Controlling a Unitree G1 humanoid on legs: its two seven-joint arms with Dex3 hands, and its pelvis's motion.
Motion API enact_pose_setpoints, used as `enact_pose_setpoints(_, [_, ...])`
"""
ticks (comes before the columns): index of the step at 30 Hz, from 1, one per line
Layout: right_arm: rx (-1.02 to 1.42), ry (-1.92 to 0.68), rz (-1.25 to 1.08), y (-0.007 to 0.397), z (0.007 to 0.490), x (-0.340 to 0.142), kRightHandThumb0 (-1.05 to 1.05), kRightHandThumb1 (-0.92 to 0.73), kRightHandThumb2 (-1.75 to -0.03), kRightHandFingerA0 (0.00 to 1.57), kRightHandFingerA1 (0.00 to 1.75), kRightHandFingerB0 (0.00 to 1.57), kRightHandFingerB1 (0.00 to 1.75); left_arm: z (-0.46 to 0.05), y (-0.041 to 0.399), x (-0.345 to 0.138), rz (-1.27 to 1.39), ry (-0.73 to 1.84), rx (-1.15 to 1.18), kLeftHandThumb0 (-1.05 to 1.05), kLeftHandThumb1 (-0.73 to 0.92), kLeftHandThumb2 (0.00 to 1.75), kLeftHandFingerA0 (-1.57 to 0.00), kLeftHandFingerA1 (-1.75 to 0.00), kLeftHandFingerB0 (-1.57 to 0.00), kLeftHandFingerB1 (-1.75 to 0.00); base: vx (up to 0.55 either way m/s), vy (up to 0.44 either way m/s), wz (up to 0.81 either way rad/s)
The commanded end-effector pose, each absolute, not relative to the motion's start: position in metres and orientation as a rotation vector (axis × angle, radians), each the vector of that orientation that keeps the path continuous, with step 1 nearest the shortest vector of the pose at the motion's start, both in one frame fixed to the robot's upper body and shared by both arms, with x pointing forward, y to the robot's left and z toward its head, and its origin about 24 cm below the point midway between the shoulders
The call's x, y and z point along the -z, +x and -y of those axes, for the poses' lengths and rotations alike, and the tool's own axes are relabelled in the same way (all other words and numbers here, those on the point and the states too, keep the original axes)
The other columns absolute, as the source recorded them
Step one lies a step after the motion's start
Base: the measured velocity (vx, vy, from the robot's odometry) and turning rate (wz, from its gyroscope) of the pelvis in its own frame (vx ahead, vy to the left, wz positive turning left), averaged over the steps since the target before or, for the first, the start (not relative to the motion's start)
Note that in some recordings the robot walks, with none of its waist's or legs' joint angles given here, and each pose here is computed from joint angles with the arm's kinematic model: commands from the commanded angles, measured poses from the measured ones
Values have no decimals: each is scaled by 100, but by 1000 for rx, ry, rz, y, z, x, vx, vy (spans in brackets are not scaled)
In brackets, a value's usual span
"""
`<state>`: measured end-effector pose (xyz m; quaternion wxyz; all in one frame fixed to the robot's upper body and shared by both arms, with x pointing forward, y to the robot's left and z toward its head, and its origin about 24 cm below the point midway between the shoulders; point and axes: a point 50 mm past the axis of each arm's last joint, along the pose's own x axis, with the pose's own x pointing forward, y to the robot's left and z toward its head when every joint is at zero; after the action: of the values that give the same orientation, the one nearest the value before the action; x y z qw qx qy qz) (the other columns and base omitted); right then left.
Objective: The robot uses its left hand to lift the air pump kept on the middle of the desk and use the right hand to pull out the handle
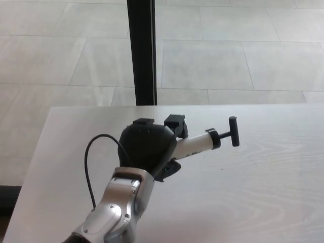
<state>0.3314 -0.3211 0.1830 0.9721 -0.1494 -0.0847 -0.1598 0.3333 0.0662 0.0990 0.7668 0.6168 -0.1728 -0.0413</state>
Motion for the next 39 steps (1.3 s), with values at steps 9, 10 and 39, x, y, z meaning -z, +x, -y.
enact_pose_setpoints(9, [58,-415,-24,332,270,-155,-64,-61,-96,57,72,33,52,-74,343,-141,730,1262,11,-14,63,78,-86,-175,-63,-148,0,0,0])
enact_pose_setpoints(10, [29,-416,-33,333,265,-154,-62,-76,-63,57,69,36,38,-74,342,-141,730,1266,15,-13,64,77,-86,-175,-63,-147,0,0,0])
enact_pose_setpoints(39, [-229,-511,-58,346,200,-148,-48,-55,-58,82,133,43,39,-63,334,-128,757,1251,48,-18,65,82,-71,-170,-64,-150,0,0,0])
